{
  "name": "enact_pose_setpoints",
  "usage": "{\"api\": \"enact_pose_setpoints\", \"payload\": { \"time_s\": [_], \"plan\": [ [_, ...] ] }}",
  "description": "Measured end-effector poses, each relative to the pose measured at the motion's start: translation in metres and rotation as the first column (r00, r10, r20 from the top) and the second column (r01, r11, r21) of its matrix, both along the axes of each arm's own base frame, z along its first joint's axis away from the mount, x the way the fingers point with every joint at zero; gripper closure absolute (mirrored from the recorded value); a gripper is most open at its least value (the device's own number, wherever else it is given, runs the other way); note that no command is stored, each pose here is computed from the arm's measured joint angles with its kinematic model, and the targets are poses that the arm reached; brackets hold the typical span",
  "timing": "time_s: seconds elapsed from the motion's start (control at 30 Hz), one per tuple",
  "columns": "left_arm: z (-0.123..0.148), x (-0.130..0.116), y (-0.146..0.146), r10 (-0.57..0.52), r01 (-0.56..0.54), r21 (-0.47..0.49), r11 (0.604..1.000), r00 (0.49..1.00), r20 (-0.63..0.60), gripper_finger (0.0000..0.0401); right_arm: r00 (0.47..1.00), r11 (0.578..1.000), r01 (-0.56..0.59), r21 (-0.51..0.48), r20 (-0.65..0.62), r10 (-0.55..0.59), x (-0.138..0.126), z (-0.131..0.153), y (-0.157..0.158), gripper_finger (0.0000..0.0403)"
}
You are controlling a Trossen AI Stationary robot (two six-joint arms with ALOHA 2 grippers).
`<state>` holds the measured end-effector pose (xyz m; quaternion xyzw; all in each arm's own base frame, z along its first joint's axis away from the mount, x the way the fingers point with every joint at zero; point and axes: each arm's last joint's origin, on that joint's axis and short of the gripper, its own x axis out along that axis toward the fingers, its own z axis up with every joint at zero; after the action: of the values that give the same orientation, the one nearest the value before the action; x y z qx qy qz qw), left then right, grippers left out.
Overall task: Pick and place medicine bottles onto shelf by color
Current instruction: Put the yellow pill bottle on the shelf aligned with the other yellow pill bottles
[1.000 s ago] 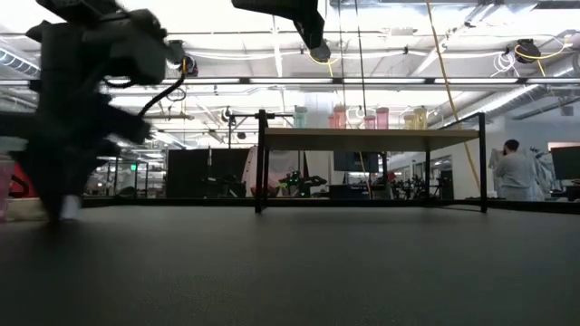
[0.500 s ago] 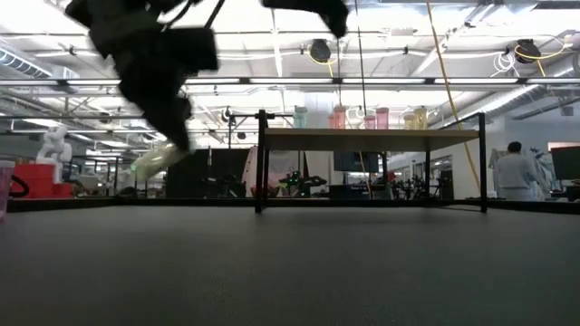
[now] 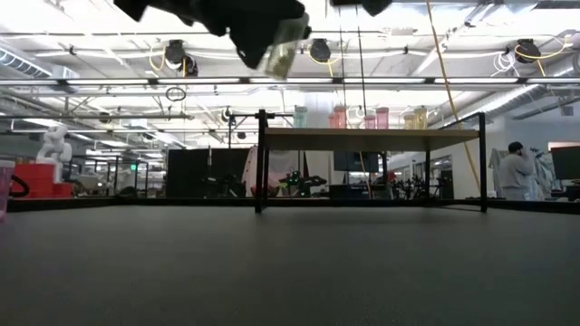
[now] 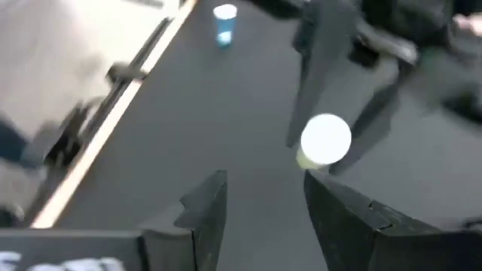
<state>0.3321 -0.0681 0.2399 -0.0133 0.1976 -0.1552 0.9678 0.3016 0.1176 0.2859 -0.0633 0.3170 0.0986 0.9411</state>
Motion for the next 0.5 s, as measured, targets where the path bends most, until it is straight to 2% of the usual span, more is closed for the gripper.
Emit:
{"api": "enact_pose_setpoints", "payload": {
  "time_s": [0.13, 0.2, 0.4, 0.5],
  "plan": [
    [-0.017, 0.012, -0.005, -0.087, 0.087, -0.077, 0.993, 0.996, 0.002, 0.0264, 0.996, 0.979, -0.080, -0.185, 0.014, 0.084, -0.004, 0.008, 0.007, 0.0207],
    [-0.025, 0.016, -0.007, -0.101, 0.099, -0.096, 0.990, 0.995, -0.007, 0.0263, 0.992, 0.965, -0.118, -0.233, 0.013, 0.124, -0.004, 0.011, 0.008, 0.0193],
    [-0.040, 0.025, -0.009, -0.098, 0.097, -0.109, 0.989, 0.995, -0.004, 0.0269, 0.965, 0.943, -0.260, -0.209, -0.078, 0.249, 0.004, -0.005, 0.004, 0.0175],
    [-0.047, 0.030, -0.009, -0.085, 0.085, -0.137, 0.987, 0.996, 0.004, 0.0266, 0.946, 0.918, -0.322, -0.233, -0.118, 0.302, 0.007, -0.014, 0.004, 0.0176]
  ]
}}
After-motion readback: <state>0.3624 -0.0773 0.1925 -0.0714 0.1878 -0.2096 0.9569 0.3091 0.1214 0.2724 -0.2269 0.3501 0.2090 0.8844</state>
